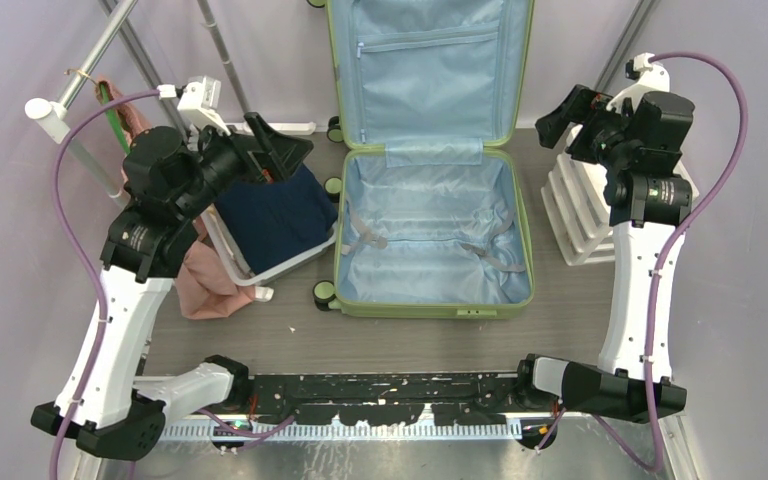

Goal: Open, take out, and arrange the luggage
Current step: Reset both arms

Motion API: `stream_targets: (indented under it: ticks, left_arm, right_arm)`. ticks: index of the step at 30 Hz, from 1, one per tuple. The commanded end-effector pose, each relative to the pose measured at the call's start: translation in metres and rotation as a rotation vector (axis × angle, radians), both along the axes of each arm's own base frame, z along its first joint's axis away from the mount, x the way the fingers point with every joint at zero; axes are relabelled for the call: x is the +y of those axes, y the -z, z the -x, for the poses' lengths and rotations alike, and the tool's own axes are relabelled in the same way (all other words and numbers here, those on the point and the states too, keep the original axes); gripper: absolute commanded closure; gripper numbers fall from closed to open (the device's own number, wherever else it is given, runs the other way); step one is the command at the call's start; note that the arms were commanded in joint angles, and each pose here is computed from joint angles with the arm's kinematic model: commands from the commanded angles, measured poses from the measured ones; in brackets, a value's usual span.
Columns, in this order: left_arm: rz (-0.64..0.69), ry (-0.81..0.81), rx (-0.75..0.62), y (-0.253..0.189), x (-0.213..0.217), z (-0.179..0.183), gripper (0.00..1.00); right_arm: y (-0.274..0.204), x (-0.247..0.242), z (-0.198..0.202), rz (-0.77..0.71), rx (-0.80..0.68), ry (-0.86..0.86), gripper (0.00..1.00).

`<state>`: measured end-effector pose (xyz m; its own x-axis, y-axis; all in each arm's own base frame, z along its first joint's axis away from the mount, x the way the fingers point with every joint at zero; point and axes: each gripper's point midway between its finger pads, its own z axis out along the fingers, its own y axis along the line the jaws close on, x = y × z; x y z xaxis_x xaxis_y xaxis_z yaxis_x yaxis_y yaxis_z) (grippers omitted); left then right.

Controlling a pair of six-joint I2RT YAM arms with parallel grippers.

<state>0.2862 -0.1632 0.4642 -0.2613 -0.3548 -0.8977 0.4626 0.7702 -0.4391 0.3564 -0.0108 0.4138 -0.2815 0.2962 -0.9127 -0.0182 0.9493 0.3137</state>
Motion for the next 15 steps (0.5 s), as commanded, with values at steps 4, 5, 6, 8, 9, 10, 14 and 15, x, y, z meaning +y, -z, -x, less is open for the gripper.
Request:
stream_targets:
  ticks: [4,5,6,8,9,10,14,15]
  left_arm:
    - [0.022,-0.021,-0.108,-0.031,0.009,0.008,0.0]
    - [0.022,-0.021,-0.106,-0.031,0.009,0.008,0.0]
    - [0.022,-0.02,-0.104,-0.03,0.008,0.007,0.0]
    - [0.022,-0.019,-0.104,-0.03,0.008,0.007,0.0]
    - [0.022,-0.02,-0.104,-0.029,0.008,0.007,0.0]
    - [0.021,-0.018,-0.103,-0.029,0.008,0.007,0.0]
    - [0.019,-0.018,-0.097,-0.025,0.007,0.006,0.0]
    - [0.022,-0.013,-0.093,-0.023,0.006,0.006,0.0]
  right_arm:
    - [-0.035,-0.011,0.004,0.031,-0.121,0.068,0.0]
    - [-0.036,-0.013,0.004,0.031,-0.122,0.082,0.0]
    - [-0.036,-0.015,0.004,0.031,-0.123,0.094,0.0]
    - [-0.036,-0.017,0.005,0.032,-0.122,0.111,0.0]
    - [-0.037,-0.018,0.006,0.033,-0.123,0.114,0.0]
    - [-0.036,-0.018,0.007,0.033,-0.121,0.115,0.0]
    - [-0.034,-0.017,0.01,0.028,-0.115,0.118,0.0]
    - [-0.033,-0.018,0.011,0.027,-0.114,0.12,0.0]
